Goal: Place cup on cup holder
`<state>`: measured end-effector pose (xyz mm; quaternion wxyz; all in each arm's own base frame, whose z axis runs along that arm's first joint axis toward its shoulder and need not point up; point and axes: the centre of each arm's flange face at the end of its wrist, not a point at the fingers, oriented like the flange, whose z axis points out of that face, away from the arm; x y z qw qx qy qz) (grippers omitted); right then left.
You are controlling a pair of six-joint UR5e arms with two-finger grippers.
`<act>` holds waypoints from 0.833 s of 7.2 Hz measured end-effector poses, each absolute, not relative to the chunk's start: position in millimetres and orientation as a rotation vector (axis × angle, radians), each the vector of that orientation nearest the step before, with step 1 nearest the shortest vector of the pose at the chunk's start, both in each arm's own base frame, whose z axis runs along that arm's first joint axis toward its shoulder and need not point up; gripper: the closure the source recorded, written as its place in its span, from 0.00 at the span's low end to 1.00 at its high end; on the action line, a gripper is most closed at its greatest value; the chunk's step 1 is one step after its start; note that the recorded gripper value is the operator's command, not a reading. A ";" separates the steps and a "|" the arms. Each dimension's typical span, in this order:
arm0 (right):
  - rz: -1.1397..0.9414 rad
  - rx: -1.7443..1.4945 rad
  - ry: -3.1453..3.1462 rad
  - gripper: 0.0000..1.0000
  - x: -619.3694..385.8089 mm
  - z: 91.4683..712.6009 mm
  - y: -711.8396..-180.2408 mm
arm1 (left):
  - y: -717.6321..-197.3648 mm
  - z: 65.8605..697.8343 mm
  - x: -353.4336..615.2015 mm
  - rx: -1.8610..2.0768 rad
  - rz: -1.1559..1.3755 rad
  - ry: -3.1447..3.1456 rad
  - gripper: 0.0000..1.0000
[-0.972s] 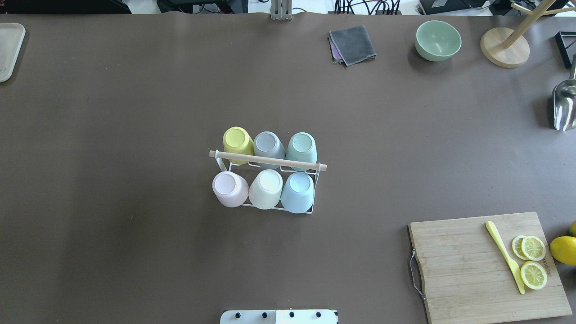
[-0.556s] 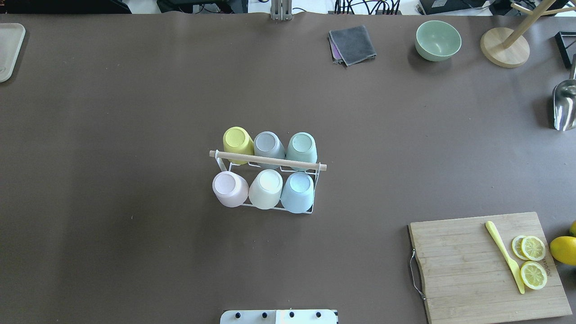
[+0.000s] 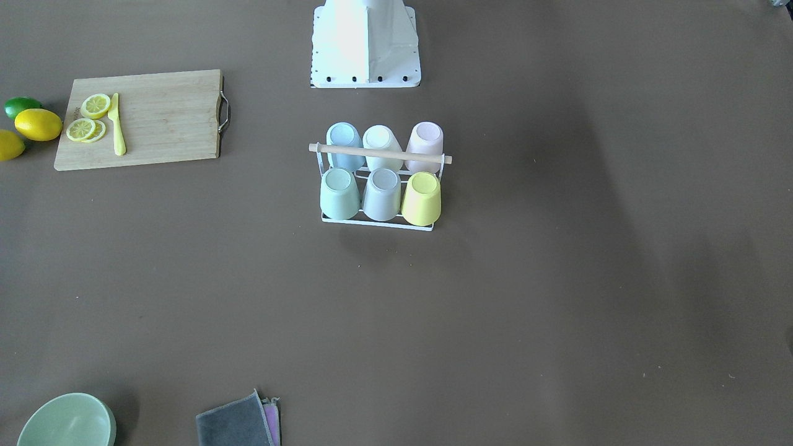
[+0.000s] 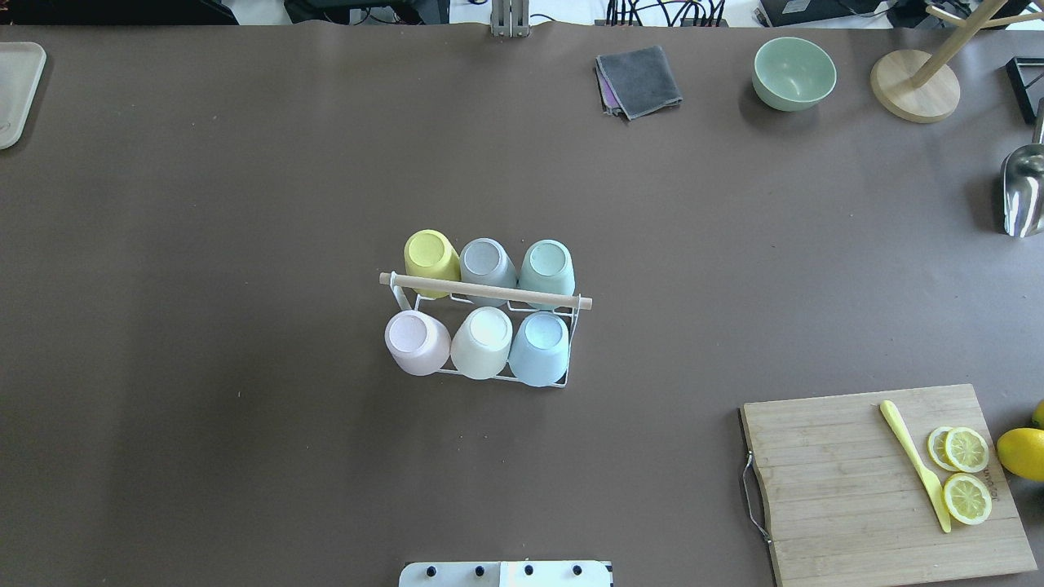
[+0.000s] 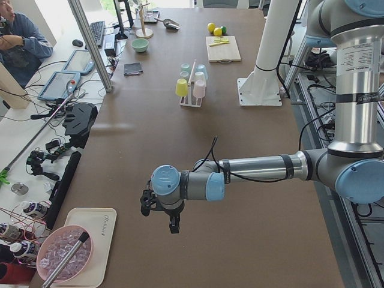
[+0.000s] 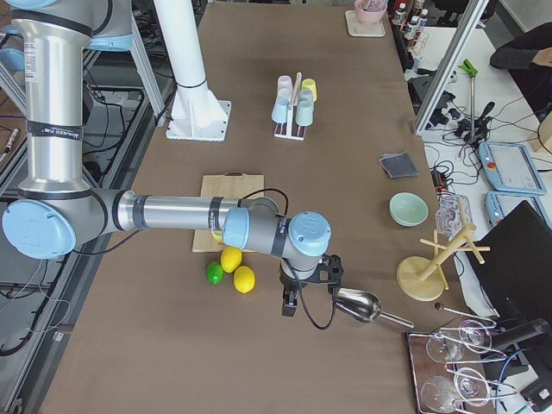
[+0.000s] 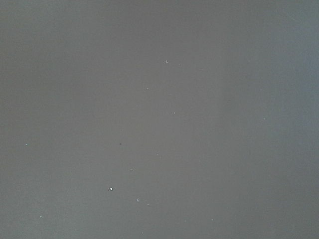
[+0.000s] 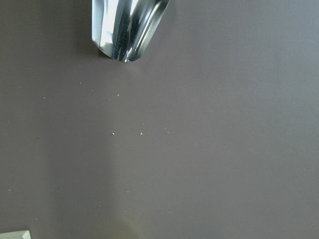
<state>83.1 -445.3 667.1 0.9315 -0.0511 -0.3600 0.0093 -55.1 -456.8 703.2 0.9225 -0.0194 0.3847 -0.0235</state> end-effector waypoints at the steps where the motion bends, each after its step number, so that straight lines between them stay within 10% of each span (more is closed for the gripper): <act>1: 0.019 -0.105 -0.737 0.00 83.1 667.1 -445.2 | -457.1 702.8 -55.0 -0.039 -0.048 0.790 0.01; 6: 0.020 -0.107 -0.737 0.00 83.0 668.1 -444.7 | -458.9 701.9 -54.8 -0.037 -0.047 0.791 0.01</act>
